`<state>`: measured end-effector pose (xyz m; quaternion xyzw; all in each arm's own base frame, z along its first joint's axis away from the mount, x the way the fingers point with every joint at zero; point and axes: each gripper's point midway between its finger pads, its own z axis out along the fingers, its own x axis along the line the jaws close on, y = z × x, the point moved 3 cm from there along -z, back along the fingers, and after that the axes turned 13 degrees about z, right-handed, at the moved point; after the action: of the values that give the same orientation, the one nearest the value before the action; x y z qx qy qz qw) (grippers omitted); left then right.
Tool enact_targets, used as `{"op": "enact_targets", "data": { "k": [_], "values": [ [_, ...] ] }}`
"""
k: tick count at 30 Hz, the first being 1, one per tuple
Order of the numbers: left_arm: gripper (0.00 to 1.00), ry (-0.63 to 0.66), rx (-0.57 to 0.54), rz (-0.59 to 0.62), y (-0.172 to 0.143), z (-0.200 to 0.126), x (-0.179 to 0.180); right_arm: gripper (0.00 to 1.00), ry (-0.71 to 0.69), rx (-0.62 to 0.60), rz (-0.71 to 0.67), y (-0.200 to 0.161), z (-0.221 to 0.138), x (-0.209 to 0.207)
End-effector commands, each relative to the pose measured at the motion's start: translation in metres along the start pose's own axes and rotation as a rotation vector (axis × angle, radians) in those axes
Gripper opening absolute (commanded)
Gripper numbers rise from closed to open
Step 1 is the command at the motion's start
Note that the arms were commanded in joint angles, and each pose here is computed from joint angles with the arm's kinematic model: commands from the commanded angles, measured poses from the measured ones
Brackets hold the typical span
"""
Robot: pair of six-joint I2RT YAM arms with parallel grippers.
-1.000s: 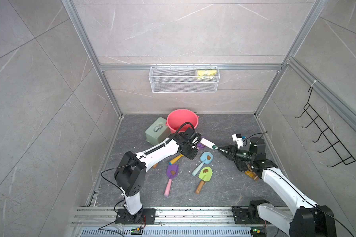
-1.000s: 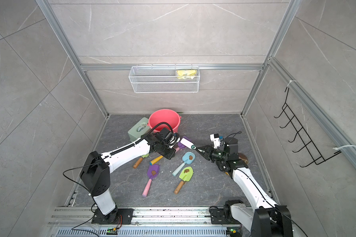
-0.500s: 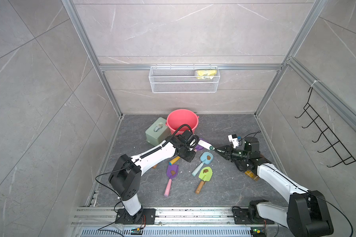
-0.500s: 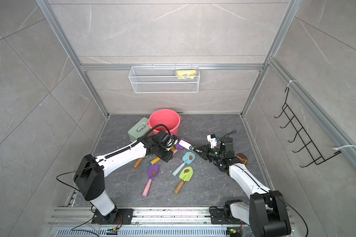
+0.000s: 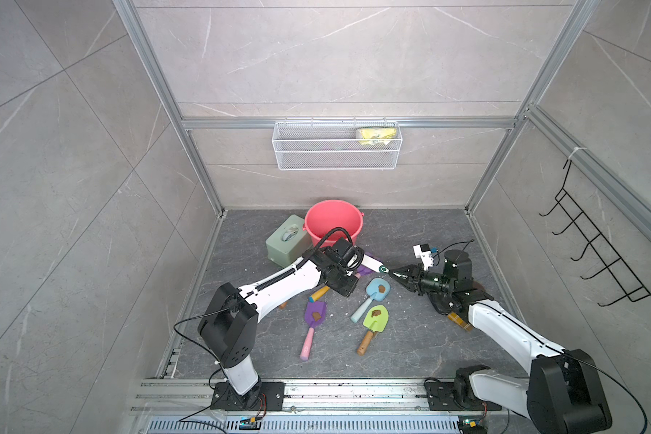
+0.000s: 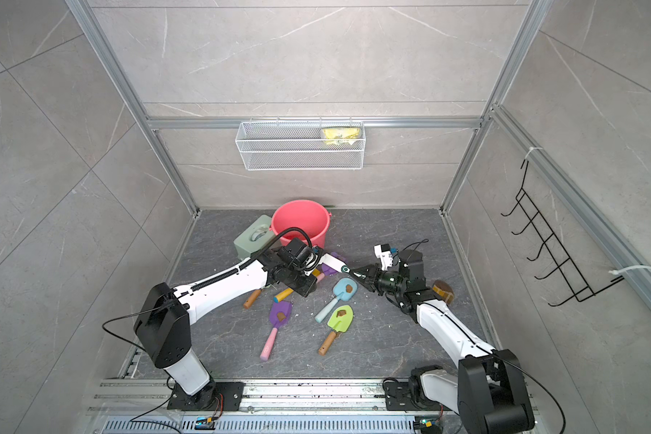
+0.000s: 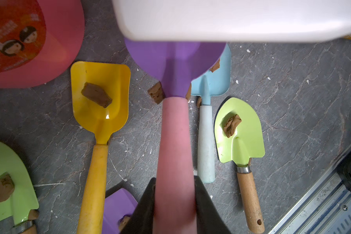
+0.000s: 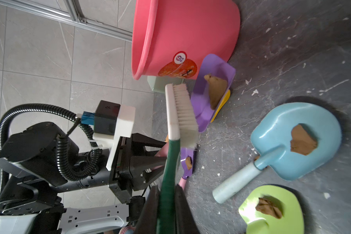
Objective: Brush the soil off the hand trowel and place it into the bucket
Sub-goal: Brush off the soil from the hand trowel.
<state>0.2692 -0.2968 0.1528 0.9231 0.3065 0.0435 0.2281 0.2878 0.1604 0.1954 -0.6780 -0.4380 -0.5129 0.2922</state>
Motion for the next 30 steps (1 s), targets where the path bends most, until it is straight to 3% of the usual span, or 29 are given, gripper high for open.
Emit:
{"op": "enact_targets", "data": {
  "k": [1, 10, 16, 23, 30],
  "values": [
    [0.00, -0.009, -0.093, 0.000, 0.017, -0.022, -0.003, 0.00, -0.011, -0.036, -0.032, 0.010, -0.001, 0.002],
    [0.00, 0.016, -0.082, -0.005, 0.013, -0.023, 0.001, 0.00, -0.019, -0.130, -0.056, 0.037, -0.036, 0.015],
    [0.00, 0.018, -0.083, -0.005, 0.018, -0.021, 0.002, 0.00, 0.018, -0.100, -0.037, 0.023, -0.030, 0.015],
    [0.00, -0.002, -0.084, -0.012, 0.021, -0.019, 0.000, 0.00, 0.012, -0.032, -0.020, 0.008, 0.001, 0.003],
    [0.00, 0.004, -0.083, -0.020, 0.018, -0.020, 0.000, 0.00, -0.056, -0.058, -0.034, 0.026, -0.005, -0.007]
  ]
}}
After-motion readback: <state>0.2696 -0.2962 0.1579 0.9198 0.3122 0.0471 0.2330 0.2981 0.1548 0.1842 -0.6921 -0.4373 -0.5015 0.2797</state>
